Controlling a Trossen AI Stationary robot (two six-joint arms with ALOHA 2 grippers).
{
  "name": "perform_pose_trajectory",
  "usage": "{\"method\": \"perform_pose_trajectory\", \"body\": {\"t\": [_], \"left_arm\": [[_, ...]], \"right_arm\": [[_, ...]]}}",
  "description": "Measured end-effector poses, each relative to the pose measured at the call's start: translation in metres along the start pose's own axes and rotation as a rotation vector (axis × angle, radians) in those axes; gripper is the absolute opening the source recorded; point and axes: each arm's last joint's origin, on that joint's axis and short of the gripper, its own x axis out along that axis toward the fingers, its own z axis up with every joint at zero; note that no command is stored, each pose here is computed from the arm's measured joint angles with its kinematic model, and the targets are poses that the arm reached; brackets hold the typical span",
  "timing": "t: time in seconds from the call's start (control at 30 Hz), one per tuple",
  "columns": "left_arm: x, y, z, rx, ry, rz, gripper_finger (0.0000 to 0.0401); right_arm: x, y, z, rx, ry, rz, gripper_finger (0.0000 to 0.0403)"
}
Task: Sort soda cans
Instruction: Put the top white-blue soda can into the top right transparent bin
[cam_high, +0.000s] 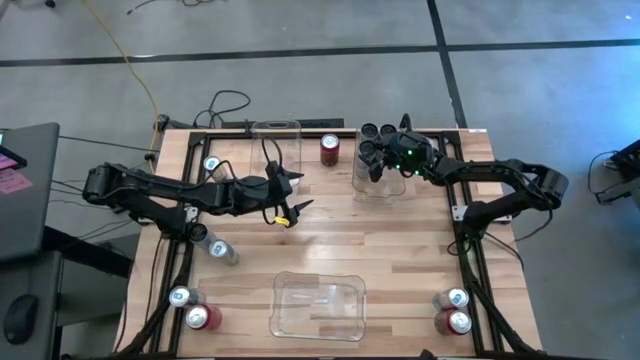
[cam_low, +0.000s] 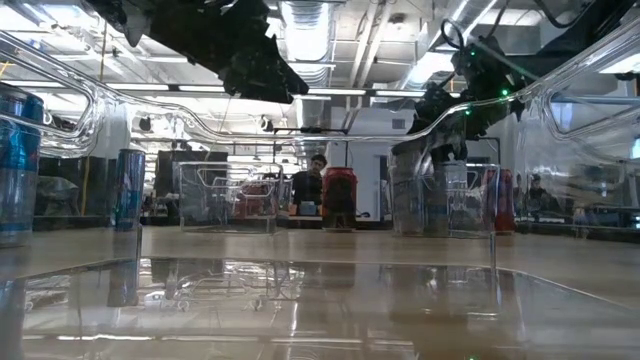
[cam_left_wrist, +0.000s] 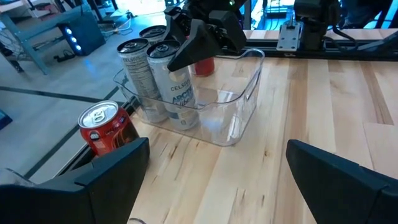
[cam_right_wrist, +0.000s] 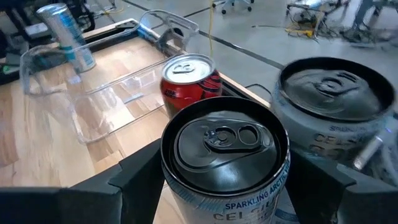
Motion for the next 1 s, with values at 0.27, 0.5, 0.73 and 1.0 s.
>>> {"method": "perform_pose_trajectory", "body": {"t": [0.27,0.5,0.73,1.0], "left_arm": [[0.000,0.000,0.000,0.000,0.001,-0.002,0.0375],[-0.001,-0.003,0.000,-0.001,0.001,-0.038,0.0375],[-0.001,-0.004,0.000,0.003,-0.001,-0.043,0.0375],[-0.002,-0.004,0.000,0.007,-0.002,-0.042,0.0375]], "right_arm": [[0.000,-0.003,0.000,0.007,0.019,0.023,0.0307],[0.000,-0.005,0.001,0.021,-0.006,0.035,0.0336],[0.000,-0.007,0.001,0.031,-0.003,0.030,0.0379],[-0.006,-0.004,0.009,0.022,-0.059,0.044,0.0391]]}}
